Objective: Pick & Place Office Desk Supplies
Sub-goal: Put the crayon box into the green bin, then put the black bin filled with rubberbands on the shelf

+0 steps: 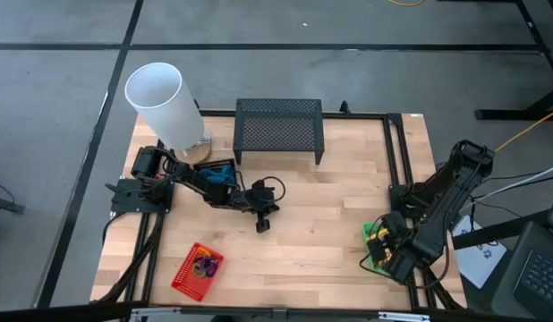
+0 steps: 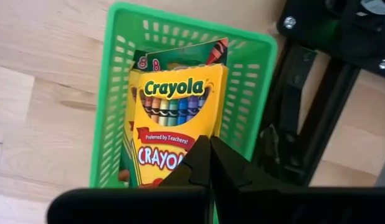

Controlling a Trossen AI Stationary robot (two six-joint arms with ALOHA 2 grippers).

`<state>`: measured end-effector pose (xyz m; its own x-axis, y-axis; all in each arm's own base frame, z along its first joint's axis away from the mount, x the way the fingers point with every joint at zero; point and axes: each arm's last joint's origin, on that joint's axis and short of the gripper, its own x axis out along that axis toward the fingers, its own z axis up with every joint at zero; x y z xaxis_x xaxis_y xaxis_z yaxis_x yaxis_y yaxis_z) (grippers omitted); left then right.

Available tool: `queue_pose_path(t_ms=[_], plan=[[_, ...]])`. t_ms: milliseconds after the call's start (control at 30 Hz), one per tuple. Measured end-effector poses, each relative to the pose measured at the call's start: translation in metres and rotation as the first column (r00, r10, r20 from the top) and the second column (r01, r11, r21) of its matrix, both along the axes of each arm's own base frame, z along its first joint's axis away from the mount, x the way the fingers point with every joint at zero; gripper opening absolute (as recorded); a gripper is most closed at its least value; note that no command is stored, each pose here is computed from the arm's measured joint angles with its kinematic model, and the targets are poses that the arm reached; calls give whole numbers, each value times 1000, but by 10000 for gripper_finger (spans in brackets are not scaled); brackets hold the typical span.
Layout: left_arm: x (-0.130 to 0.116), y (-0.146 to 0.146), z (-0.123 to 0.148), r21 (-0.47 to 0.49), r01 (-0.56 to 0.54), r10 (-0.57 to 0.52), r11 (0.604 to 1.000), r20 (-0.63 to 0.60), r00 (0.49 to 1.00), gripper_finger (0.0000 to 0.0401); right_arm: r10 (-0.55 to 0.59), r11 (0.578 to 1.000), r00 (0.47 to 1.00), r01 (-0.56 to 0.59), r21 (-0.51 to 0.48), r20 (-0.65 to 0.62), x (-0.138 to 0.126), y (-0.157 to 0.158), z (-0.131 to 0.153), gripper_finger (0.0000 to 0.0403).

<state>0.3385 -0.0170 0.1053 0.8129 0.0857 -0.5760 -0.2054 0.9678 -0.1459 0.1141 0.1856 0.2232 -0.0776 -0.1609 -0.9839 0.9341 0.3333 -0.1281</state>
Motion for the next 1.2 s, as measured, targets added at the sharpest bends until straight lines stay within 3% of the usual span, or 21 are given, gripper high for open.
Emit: queue_pose_path(t_ms=[400, 767, 867, 1033, 1200], plan=[[0, 0, 0, 0, 0, 0, 1000, 0, 1000, 16, -2, 1000, 1000, 3, -25, 15, 7, 6, -10, 9], [1, 0, 1, 10, 11, -11, 1000, 18, 1000, 32, -5, 1000, 1000, 5, -8, -12, 6, 7, -10, 148], [3, -3, 5, 24, 62, -64, 998, 59, 996, 33, 3, 1000, 1000, -3, -18, 6, 7, 7, -10, 180], [1, -9, 33, 102, 130, -143, 986, 131, 981, 30, 62, 996, 995, -57, -67, 76, 9, 6, -8, 200], [-15, -17, 86, 192, 172, -213, 966, 221, 952, 29, 159, 974, 971, -125, -187, 178, 15, 5, 15, 191]])
